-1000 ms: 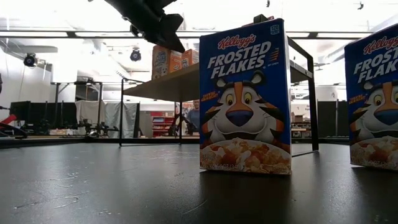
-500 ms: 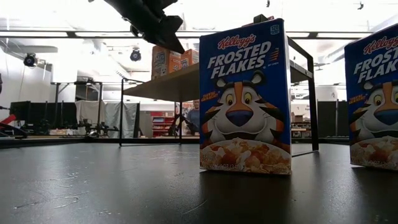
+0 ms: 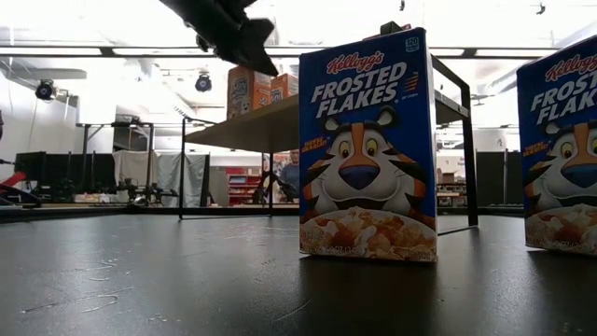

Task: Stack cereal on shelf
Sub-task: Put the right blue cereal box on the shelf aligned with the other blue cereal box

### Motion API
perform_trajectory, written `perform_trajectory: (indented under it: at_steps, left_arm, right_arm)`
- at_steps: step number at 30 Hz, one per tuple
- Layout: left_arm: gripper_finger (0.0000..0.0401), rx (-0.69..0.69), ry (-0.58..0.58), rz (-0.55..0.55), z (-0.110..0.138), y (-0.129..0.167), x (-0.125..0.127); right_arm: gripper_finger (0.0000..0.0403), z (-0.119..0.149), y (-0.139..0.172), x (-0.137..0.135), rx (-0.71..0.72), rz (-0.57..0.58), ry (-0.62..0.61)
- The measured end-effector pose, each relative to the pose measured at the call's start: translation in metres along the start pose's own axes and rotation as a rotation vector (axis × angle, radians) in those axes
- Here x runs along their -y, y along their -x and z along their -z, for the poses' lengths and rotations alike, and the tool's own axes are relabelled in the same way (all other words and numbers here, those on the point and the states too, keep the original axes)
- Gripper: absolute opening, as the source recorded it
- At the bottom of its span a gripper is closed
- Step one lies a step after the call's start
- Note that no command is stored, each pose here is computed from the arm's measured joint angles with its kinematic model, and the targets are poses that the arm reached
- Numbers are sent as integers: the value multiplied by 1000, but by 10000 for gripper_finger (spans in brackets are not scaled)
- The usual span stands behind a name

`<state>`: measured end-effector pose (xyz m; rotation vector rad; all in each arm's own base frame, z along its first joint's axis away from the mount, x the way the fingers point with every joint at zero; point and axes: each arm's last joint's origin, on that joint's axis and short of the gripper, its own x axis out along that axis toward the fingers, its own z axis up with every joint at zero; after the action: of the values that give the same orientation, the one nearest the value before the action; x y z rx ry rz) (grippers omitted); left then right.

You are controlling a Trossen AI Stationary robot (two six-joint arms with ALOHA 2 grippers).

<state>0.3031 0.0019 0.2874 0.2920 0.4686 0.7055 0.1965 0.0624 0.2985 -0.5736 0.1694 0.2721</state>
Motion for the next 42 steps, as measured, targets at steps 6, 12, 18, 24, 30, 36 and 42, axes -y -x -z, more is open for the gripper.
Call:
perform_trajectory:
  at_steps: [6, 12, 18, 24, 30, 36, 42]
  left_arm:
    - [88, 97, -94, 89, -21, 29, 13]
    - [88, 227, -268, 397, -28, 65, 31]
    - [88, 255, -324, 525, -26, 85, 36]
    - [88, 199, -372, 540, -19, 90, 30]
    - [88, 176, -385, 543, -16, 94, 22]
    - [88, 172, -388, 542, -16, 99, 13]
    - [88, 161, -393, 543, -15, 100, 11]
  right_arm:
    - [28, -1, 0, 0, 6, 4, -10]
    - [28, -5, 0, 3, 54, 27, -122]
    - [28, -13, 0, 7, 115, 43, -345]
    - [28, -30, -11, 16, 109, 29, -544]
    - [28, -46, -37, 16, -116, -38, -716]
    - [28, -66, -46, 14, -563, -29, -1075]
    - [29, -74, -44, -6, -1070, 155, -1434]
